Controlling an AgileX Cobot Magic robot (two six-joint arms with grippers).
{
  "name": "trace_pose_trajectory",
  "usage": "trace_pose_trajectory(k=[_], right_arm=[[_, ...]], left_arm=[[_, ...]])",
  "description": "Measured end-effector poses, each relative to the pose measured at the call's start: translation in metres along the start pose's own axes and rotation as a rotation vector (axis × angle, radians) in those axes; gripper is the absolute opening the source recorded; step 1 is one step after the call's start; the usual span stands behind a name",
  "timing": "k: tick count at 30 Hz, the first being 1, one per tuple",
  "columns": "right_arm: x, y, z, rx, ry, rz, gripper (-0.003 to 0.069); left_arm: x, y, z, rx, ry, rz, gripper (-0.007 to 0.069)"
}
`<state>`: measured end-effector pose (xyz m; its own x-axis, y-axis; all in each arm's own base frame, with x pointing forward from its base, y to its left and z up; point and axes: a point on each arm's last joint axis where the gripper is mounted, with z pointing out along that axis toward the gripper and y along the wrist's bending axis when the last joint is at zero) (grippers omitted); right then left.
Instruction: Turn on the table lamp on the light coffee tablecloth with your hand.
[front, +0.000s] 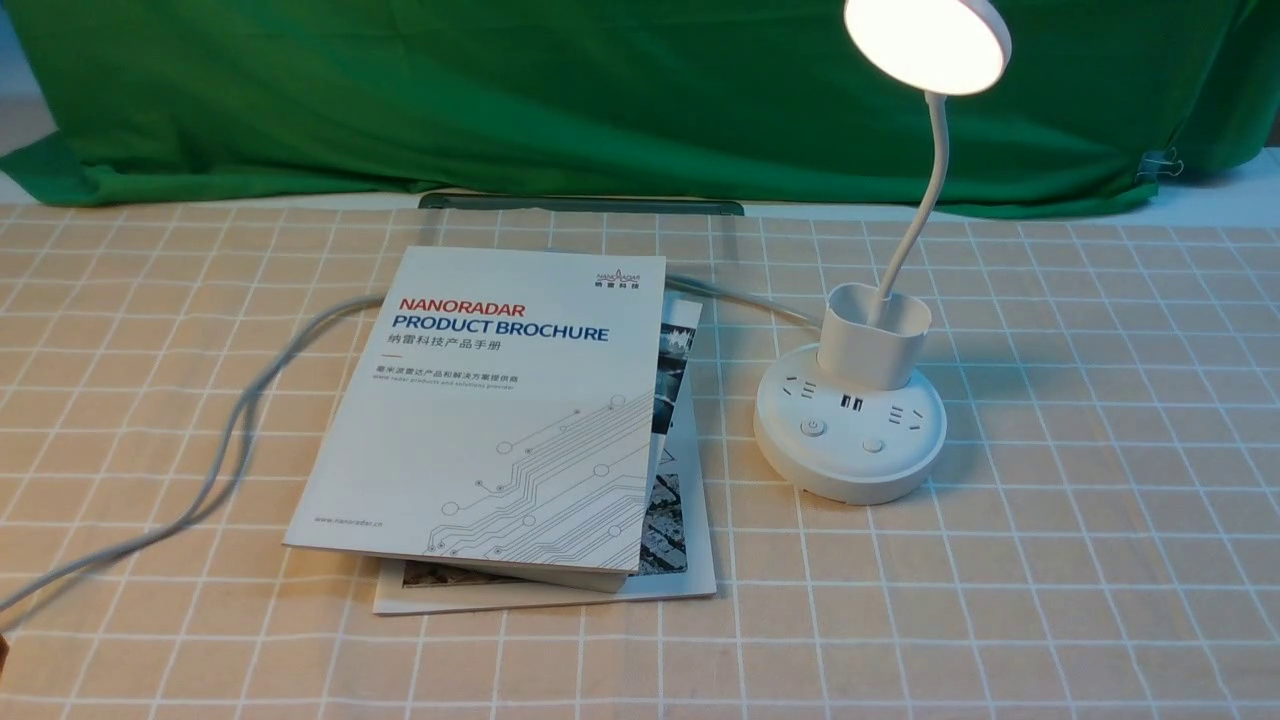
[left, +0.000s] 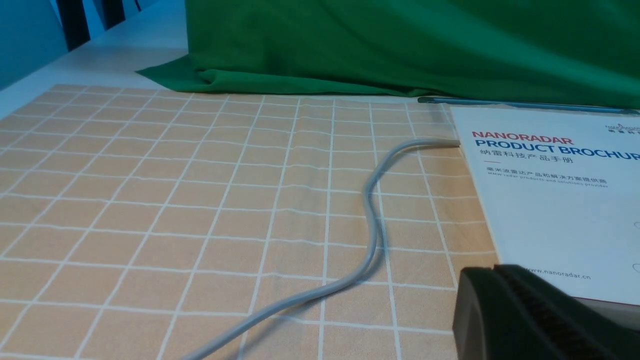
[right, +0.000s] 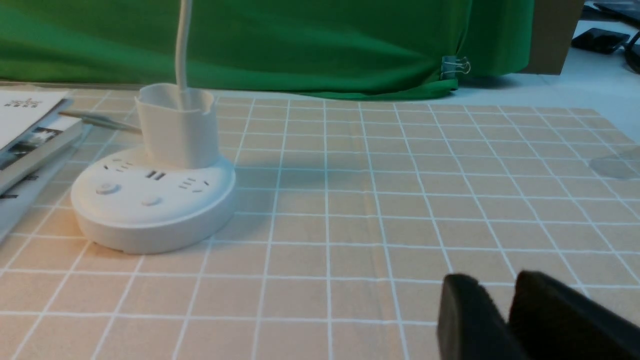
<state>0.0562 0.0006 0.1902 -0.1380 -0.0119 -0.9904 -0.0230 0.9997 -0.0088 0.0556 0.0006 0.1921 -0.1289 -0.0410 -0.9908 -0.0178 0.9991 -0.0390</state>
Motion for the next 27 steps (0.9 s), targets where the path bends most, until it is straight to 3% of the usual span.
trace_pose_trajectory(k=[27], right_arm=[[0.0000, 0.0000, 0.0000, 0.000, 0.000, 0.000, 0.0237]], left_arm=[[0.0000, 0.0000, 0.0000, 0.000, 0.000, 0.000, 0.0021]])
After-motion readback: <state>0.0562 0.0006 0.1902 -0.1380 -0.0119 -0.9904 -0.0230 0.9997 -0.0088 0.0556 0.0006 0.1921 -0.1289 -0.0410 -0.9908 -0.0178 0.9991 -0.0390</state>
